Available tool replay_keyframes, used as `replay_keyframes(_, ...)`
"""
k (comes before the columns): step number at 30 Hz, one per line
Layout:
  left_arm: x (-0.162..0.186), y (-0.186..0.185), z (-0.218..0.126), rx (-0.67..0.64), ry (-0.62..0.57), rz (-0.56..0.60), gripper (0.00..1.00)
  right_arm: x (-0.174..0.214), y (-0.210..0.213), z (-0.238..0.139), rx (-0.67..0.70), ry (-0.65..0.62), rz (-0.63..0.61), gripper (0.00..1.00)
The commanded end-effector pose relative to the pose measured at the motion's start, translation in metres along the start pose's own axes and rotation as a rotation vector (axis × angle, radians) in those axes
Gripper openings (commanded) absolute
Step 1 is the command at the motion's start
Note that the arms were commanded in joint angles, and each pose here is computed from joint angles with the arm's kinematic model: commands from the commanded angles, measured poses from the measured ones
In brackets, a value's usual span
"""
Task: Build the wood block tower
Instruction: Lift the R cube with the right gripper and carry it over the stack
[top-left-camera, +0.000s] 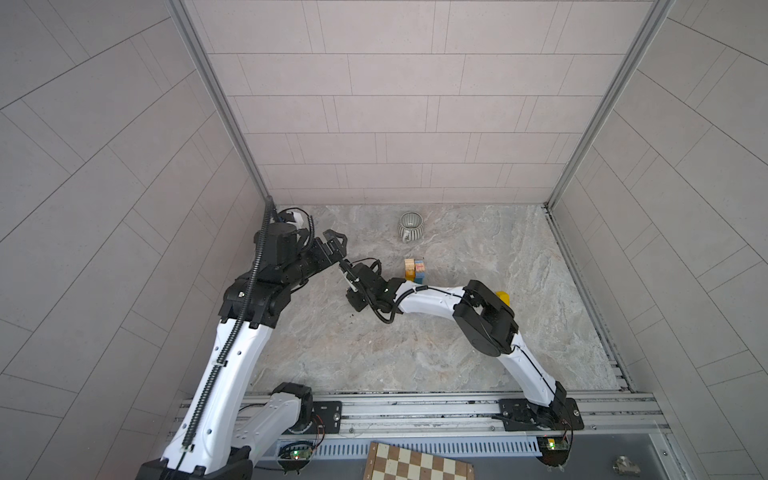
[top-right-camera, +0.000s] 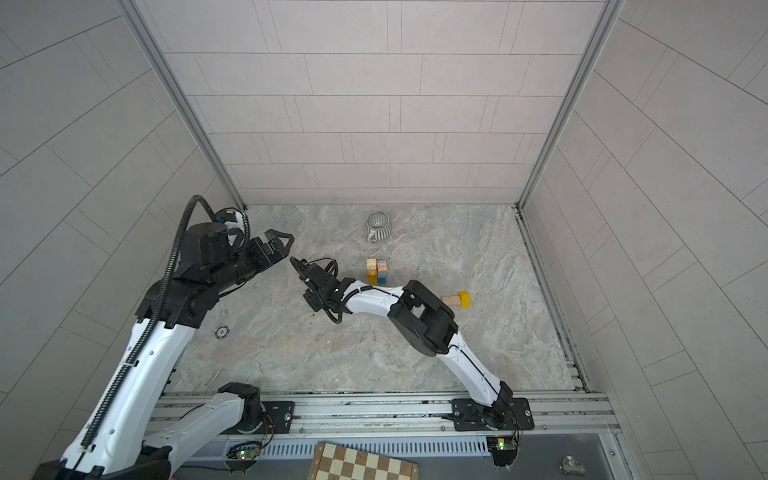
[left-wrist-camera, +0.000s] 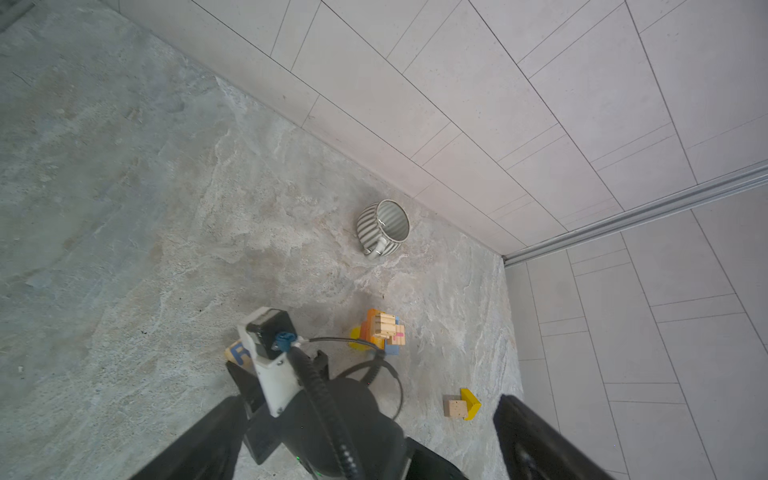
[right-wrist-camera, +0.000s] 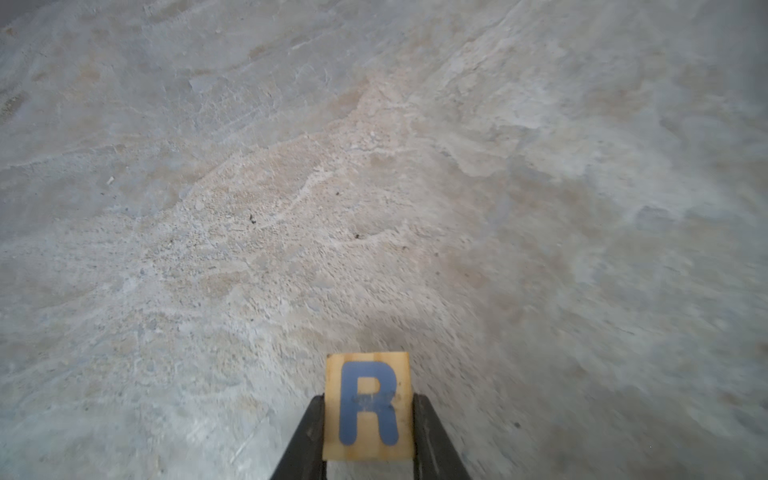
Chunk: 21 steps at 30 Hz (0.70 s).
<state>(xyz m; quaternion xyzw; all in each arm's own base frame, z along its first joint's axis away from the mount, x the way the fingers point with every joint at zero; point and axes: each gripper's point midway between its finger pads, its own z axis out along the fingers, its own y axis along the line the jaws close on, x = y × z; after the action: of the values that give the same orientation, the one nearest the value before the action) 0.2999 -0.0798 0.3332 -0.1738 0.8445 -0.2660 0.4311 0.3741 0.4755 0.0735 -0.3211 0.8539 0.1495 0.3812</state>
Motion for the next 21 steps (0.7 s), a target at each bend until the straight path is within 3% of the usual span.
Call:
replay_keyframes(1,-0.011,0.010,-0.002,-0.070,-0.045,0.040,1.00,-0.045,-0.020,-0.048,0.038,-0.133,0.061,0.17)
replay_keyframes(8,0.001,0.019,0.023,-0.097,-0.008,0.041,1.00,-0.050,-0.071,-0.115,0.099,-0.182,0.201,0.17)
replay_keyframes(21,0.060,0.034,0.094,-0.138,0.153,0.059,0.99,0.004,-0.175,-0.190,0.251,-0.171,0.377,0.17)
